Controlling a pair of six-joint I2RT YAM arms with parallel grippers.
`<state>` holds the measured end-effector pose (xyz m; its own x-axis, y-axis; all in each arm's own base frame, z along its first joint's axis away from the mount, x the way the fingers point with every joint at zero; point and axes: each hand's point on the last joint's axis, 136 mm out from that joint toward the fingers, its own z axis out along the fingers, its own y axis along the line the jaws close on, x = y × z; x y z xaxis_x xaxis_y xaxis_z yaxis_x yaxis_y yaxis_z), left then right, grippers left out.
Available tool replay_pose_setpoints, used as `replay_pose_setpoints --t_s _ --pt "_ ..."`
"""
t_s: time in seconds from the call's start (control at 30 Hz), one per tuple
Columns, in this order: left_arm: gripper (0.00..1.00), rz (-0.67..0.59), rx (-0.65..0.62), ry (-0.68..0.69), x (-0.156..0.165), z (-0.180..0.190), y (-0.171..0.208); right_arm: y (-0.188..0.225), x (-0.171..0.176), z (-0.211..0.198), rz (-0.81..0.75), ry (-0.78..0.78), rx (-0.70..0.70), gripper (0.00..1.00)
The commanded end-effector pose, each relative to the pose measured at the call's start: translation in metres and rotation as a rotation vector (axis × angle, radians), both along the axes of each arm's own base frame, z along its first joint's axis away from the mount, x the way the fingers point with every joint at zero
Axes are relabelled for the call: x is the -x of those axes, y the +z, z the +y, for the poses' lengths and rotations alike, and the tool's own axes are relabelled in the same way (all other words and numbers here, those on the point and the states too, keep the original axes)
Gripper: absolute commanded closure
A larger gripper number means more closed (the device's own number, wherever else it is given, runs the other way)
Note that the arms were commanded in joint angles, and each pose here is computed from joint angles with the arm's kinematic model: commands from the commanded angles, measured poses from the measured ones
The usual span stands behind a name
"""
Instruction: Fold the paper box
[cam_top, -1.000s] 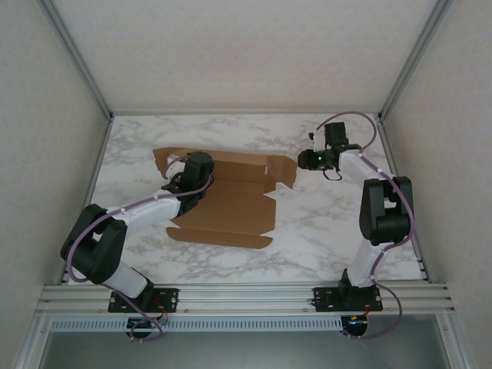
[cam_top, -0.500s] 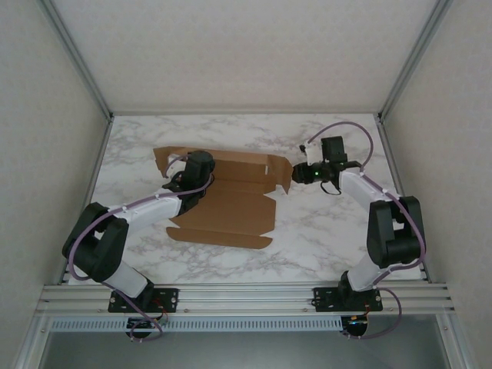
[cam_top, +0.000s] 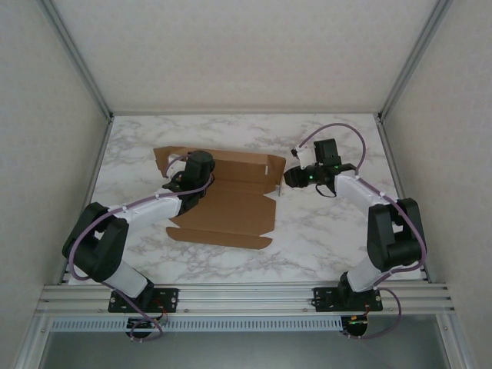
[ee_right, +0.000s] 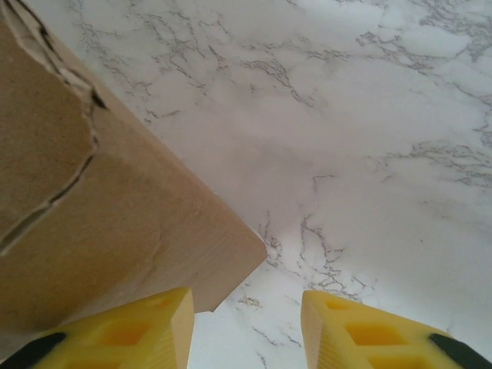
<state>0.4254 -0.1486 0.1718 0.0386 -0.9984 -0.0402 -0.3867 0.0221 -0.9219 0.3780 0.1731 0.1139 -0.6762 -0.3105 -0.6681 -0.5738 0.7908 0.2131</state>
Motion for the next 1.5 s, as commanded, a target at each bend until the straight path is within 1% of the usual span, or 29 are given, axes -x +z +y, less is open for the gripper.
replay_pose_setpoints --t_s 0.0,0.2,0.4,0.6,0.83,0.93,0.97,1.03,1.1,1.17,1.23,1.27,1.3,1.33,1.4,1.47 --pt "1.00 0.161 -0.066 -0.048 0.017 -0.001 -0.045 0.013 0.003 0.006 -0.069 0.054 -0.006 0.57" --pt "1.00 0.165 -0.066 -0.050 0.015 -0.002 -0.046 0.019 0.015 0.017 -0.142 0.166 0.000 0.57" --pt "1.00 0.166 -0.070 -0.051 0.016 -0.001 -0.047 0.023 0.023 0.026 -0.149 0.230 -0.013 0.60" --pt "1.00 0.168 -0.071 -0.052 0.017 -0.001 -0.047 0.025 0.029 0.030 -0.144 0.250 -0.016 0.63" --pt "1.00 0.170 -0.067 -0.052 0.020 0.000 -0.049 0.026 0.034 0.036 -0.153 0.272 -0.005 0.63" --pt "1.00 0.168 -0.069 -0.048 0.021 0.002 -0.049 0.032 0.028 0.030 -0.178 0.229 0.017 0.65" --pt "1.00 0.168 -0.071 -0.047 0.021 0.002 -0.048 0.039 0.026 0.027 -0.202 0.214 0.007 0.65" --pt "1.00 0.170 -0.074 -0.045 0.022 0.004 -0.049 0.059 0.026 0.025 -0.240 0.200 -0.048 0.62" --pt "1.00 0.168 -0.074 -0.044 0.021 0.004 -0.049 0.087 0.026 0.026 -0.246 0.168 -0.142 0.59" --pt "1.00 0.171 -0.073 -0.046 0.022 0.005 -0.049 0.117 0.024 0.023 -0.244 0.106 -0.181 0.57" --pt "1.00 0.172 -0.075 -0.049 0.022 0.005 -0.048 0.141 0.017 0.008 -0.304 0.005 -0.158 0.58" --pt "1.00 0.172 -0.081 -0.050 0.022 0.006 -0.048 0.151 0.011 -0.002 -0.367 -0.061 -0.149 0.58" --pt "1.00 0.169 -0.085 -0.049 0.022 0.008 -0.047 0.161 0.005 -0.016 -0.426 -0.161 -0.140 0.55" --pt "1.00 0.167 -0.088 -0.046 0.022 0.009 -0.046 0.169 0.003 -0.024 -0.465 -0.199 -0.136 0.57" --pt "1.00 0.164 -0.089 -0.042 0.023 0.012 -0.045 0.177 0.002 -0.029 -0.516 -0.141 -0.105 0.59" --pt "1.00 0.164 -0.087 -0.042 0.023 0.014 -0.046 0.166 -0.016 -0.043 -0.471 -0.151 -0.029 0.58"
